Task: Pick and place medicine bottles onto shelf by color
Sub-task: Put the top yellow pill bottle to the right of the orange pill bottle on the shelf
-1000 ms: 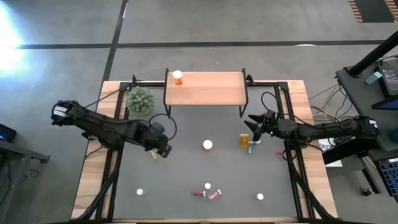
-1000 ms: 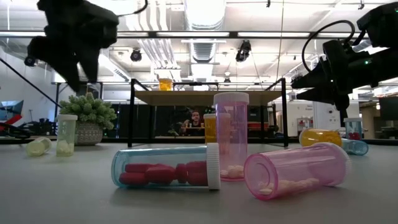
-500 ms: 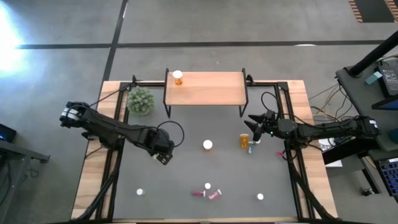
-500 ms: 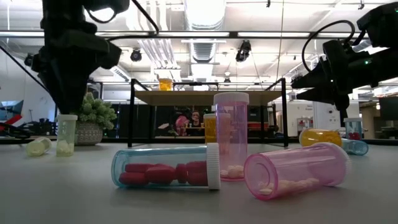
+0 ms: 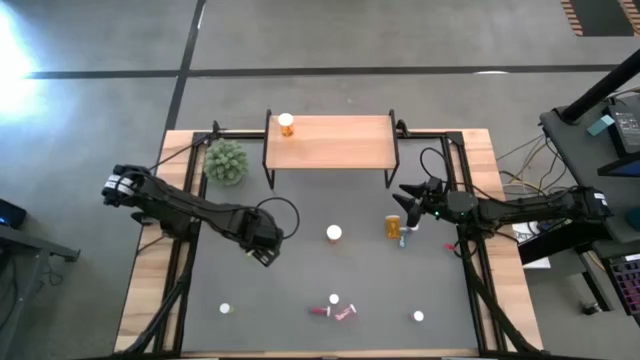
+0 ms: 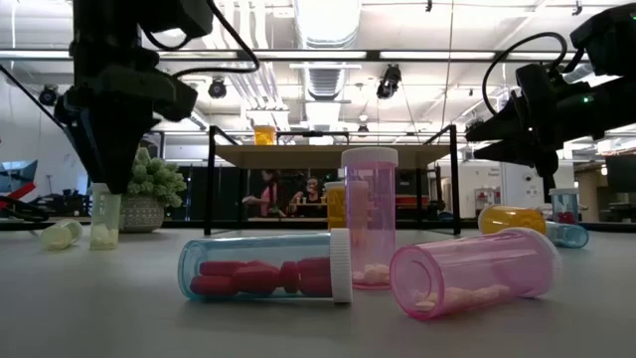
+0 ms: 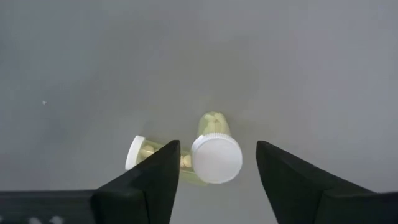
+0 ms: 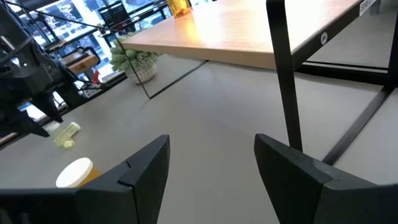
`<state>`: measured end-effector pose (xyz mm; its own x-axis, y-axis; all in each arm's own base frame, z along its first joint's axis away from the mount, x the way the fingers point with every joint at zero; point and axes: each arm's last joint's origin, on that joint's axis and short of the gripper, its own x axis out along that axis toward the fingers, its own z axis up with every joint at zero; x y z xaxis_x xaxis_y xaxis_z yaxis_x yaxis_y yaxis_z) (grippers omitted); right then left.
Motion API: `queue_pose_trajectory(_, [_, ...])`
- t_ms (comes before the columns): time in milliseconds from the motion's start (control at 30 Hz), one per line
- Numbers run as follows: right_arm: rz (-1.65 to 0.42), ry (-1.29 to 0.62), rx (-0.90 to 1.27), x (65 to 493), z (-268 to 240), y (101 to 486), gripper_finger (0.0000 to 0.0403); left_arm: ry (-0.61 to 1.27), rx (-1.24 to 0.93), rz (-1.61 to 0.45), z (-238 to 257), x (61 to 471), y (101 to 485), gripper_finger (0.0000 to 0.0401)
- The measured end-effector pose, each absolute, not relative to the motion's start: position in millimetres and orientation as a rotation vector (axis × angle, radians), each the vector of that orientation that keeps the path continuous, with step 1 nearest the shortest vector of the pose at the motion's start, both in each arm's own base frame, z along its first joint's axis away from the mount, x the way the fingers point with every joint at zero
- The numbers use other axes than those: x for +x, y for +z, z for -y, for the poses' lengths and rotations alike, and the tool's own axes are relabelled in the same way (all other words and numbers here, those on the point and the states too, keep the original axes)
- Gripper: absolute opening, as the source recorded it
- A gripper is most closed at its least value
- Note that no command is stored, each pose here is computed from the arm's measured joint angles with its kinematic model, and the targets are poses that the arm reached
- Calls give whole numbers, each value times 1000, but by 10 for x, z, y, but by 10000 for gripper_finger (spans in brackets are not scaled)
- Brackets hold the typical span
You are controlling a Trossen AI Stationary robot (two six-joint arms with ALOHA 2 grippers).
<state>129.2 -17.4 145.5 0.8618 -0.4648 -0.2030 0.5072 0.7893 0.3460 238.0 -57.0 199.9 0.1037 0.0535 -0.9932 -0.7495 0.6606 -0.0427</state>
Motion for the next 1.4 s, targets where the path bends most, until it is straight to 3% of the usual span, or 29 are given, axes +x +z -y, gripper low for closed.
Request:
queue_pose_trajectory(633, [-110,-524,403,1292,174,1454,224,648,-662,-1350,581,2433,1997,111])
queue_pose_trajectory(933, [-110,-524,403,1292,174,1455,224,643,-680,-1323,563,2485,2075,107])
queue_pose_trajectory(1400, [-109,-524,403,1292,174,1455,224,525,-725,-1110,129,2882,2815,106])
